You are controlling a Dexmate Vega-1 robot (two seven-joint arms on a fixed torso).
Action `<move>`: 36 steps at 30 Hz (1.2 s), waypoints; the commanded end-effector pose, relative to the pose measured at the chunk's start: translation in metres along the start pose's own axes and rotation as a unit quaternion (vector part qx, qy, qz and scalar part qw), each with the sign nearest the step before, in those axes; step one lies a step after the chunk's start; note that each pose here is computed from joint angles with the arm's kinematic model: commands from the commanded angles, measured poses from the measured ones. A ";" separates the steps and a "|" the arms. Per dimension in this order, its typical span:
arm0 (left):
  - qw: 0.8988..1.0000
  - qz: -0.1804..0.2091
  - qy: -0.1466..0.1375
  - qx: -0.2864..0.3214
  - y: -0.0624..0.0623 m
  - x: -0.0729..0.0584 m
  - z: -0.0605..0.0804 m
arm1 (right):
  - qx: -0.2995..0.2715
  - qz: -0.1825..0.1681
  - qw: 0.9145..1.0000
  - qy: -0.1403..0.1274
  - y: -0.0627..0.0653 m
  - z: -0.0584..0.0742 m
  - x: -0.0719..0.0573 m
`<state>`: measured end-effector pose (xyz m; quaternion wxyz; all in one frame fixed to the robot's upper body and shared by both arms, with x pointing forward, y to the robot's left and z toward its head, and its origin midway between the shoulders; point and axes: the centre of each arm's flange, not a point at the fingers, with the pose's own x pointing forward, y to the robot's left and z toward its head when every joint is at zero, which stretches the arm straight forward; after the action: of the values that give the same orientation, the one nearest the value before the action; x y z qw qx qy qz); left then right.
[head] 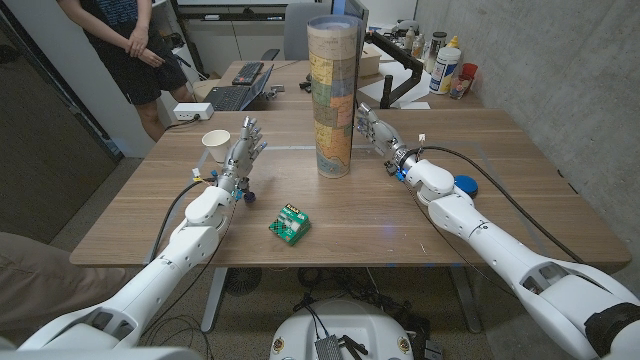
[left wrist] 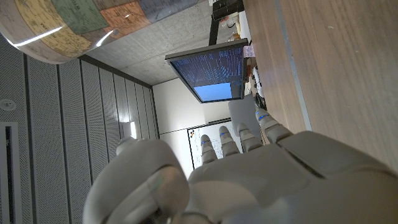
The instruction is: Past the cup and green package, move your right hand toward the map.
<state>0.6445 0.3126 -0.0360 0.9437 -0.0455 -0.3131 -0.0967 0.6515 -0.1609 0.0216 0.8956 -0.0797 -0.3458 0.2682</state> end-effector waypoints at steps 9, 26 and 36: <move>1.000 0.003 -0.002 -0.002 0.005 -0.004 0.000 | 0.009 0.010 1.000 0.001 0.009 0.000 0.007; 1.000 0.005 -0.003 -0.004 0.005 -0.005 0.000 | 0.014 0.018 1.000 0.002 0.013 0.001 0.011; 1.000 0.007 -0.003 -0.002 0.004 -0.007 0.000 | 0.015 0.024 1.000 0.000 0.013 0.002 0.009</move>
<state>0.6415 0.3180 -0.0397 0.9433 -0.0499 -0.3145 -0.0938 0.6519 -0.1450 0.0237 0.8916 -0.0749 -0.3400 0.2896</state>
